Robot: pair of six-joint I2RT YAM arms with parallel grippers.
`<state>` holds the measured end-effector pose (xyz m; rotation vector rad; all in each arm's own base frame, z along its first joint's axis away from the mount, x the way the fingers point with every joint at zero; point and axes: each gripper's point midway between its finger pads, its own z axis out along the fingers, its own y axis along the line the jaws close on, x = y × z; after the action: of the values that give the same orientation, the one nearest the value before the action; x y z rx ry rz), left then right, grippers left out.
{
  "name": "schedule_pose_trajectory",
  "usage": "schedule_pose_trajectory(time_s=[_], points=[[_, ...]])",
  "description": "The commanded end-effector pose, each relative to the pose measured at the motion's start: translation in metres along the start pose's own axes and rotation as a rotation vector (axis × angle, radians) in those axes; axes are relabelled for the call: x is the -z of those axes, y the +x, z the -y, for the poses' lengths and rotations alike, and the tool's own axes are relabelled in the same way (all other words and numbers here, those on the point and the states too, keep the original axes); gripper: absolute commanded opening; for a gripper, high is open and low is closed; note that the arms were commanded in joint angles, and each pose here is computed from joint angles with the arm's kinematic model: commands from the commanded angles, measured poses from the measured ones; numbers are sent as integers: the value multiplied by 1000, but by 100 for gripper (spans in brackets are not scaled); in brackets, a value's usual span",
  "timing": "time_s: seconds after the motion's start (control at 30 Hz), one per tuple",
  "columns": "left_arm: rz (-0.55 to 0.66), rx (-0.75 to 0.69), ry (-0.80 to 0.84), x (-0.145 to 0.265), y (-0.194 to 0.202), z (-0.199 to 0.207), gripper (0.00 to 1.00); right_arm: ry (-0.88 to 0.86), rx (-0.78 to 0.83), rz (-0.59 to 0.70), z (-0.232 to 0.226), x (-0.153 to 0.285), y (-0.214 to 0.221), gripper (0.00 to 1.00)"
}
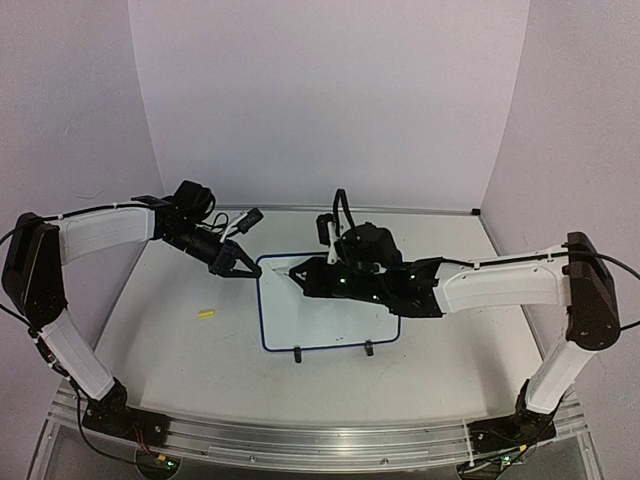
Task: Write a sentence on the whiteboard
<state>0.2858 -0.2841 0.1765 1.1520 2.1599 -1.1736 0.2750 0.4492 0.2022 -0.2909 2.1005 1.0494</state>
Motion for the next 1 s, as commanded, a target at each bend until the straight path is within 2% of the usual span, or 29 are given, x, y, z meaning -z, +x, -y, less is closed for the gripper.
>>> schedule_pose_trajectory(time_s=[0.0,0.33,0.97], points=[[-8,-32,-52,5,-5,1,0,18,-5,47,0,10,-15,0],[-9,-33,-60,6,-5,0,0,-115,10,92,-36,34,-36,0],[-11,-33,-64,5,-5,-1,0,-42,1,73,-23,16,-30,0]])
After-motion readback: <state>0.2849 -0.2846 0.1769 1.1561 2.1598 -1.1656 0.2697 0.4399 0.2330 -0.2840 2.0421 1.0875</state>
